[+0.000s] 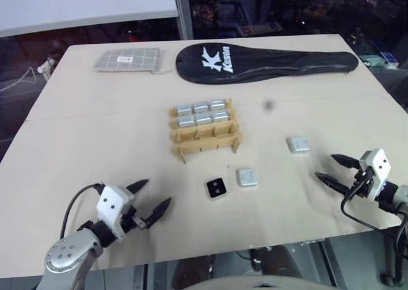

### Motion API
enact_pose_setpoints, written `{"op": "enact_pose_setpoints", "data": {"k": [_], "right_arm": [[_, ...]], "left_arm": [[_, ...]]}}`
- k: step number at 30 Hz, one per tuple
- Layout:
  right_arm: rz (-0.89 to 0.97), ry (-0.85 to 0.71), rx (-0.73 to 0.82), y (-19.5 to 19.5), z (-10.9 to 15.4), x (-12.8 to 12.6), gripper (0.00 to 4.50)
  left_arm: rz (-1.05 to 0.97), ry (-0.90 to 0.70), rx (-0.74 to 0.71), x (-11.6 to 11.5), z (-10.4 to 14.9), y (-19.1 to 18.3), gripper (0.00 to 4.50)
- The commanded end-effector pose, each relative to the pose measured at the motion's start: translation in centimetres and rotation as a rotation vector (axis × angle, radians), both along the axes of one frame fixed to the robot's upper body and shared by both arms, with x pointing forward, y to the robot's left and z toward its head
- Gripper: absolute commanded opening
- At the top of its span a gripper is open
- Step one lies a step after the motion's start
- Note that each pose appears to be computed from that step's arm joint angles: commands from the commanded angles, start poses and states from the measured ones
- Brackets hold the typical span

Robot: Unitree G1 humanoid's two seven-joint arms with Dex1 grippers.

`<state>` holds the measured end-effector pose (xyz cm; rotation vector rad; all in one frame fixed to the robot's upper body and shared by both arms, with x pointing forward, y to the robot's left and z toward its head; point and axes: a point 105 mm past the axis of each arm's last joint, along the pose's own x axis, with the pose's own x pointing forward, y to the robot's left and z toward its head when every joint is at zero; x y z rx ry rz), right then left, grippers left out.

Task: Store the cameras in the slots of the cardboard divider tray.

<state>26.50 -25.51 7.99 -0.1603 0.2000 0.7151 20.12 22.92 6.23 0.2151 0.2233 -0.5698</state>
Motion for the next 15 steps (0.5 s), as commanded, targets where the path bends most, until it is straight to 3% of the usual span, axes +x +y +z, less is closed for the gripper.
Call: {"op": "enact_pose_setpoints", "data": {"k": [1, 15], "right_arm": [[-0.003, -0.028, -0.005, -0.14, 0.71, -0.03, 4.27], [-0.021, -0.022, -0.012, -0.47, 0.15, -0.6, 4.27]], "left_arm": [[-0.004, -0.004, 0.008, -0.29, 0.1, -0.07, 4.5], [-0.031, -0.01, 0.02, 0.49, 0.27, 0.12, 4.5]]}}
